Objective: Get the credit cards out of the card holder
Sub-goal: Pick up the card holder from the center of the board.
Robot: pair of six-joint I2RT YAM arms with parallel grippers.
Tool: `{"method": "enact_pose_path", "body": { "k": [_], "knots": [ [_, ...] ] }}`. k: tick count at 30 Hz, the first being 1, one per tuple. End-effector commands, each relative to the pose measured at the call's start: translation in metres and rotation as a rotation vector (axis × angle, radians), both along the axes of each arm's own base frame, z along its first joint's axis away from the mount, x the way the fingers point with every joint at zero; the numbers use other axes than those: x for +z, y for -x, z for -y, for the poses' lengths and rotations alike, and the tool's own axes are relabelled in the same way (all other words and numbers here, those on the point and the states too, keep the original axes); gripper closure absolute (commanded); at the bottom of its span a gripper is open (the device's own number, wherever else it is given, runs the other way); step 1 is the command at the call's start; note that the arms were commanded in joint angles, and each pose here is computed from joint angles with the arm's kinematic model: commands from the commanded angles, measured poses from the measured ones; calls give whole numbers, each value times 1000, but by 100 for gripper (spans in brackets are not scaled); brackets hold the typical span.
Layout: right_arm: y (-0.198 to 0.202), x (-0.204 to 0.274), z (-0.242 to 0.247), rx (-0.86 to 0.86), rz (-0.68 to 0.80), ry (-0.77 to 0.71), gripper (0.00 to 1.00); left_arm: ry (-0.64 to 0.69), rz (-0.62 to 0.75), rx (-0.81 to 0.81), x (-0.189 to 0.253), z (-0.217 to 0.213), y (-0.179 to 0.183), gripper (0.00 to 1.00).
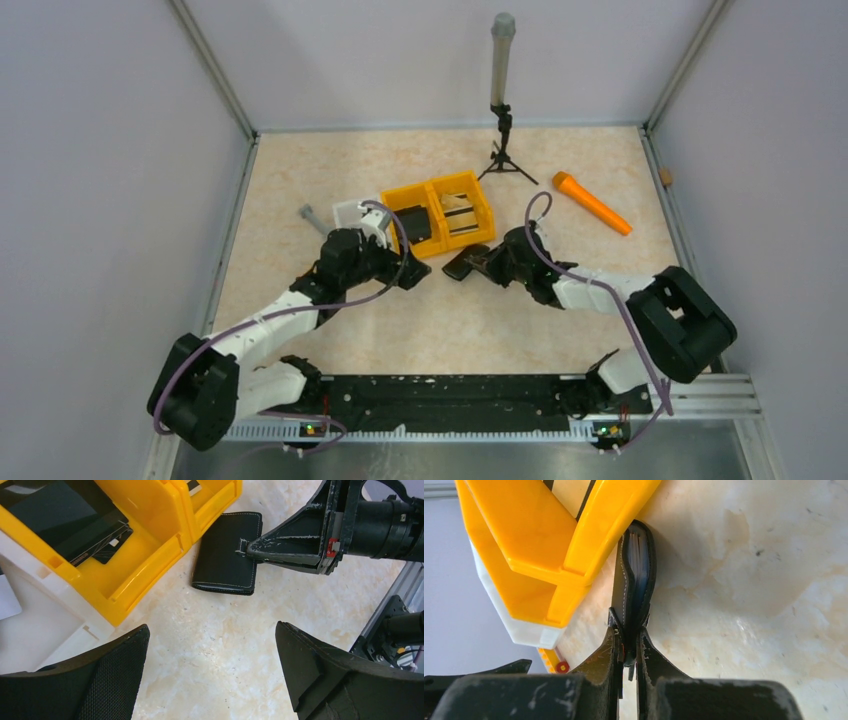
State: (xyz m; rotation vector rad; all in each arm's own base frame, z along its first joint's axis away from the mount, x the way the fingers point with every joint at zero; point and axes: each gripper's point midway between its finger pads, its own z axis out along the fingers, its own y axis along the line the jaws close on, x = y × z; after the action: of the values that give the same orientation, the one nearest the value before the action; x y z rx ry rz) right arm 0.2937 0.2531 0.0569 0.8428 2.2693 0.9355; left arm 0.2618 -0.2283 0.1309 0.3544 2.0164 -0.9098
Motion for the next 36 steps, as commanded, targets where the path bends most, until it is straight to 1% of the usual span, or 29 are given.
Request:
{"method": "enact_pose_path", "body": {
  "k": [1, 6, 9, 12, 13, 16, 18, 22, 27, 29, 30, 31, 32, 33, 34, 35, 36],
  "knots": [
    [10, 26, 4, 17, 4, 13, 100, -15, 93, -48, 20, 14, -1, 1],
    [34, 35, 5, 37, -111, -17, 100, -84, 230, -104, 24, 34, 12, 1],
    [44, 52, -3, 88, -123, -68, 99, -112, 327, -146, 26, 47, 24, 1],
    [51, 67, -9, 111, -134, -129, 99, -141, 433, -122, 30, 48, 26, 1],
    [53, 72, -10, 111, -137, -151, 99, -163, 470, -98, 30, 46, 26, 1],
    [57, 83, -12, 96, -129, -228, 97, -235, 562, -94, 30, 51, 33, 1],
    [58, 89, -12, 79, -124, -269, 97, -255, 585, -112, 29, 56, 37, 1],
    [61, 97, -15, 93, -127, -295, 96, -299, 601, -151, 23, 66, 41, 1],
    [67, 100, -19, 118, -145, -318, 96, -398, 622, -143, 11, 73, 39, 2],
    [69, 100, -21, 125, -149, -324, 96, -455, 633, -123, 7, 73, 34, 9],
    [70, 100, -22, 129, -149, -326, 96, -474, 640, -108, 8, 73, 32, 15],
    [71, 99, -23, 134, -150, -328, 96, -487, 647, -100, 8, 73, 30, 24],
    [72, 98, -23, 138, -155, -330, 96, -497, 653, -97, 9, 72, 28, 30],
    [73, 96, -24, 140, -163, -333, 96, -495, 657, -95, 10, 72, 28, 32],
    [74, 96, -25, 147, -165, -341, 96, -494, 661, -92, 10, 72, 28, 32],
    [75, 96, -27, 155, -166, -348, 96, -489, 665, -93, 11, 72, 28, 31],
    [76, 96, -28, 159, -171, -355, 95, -486, 665, -101, 10, 73, 29, 28]
  ]
}}
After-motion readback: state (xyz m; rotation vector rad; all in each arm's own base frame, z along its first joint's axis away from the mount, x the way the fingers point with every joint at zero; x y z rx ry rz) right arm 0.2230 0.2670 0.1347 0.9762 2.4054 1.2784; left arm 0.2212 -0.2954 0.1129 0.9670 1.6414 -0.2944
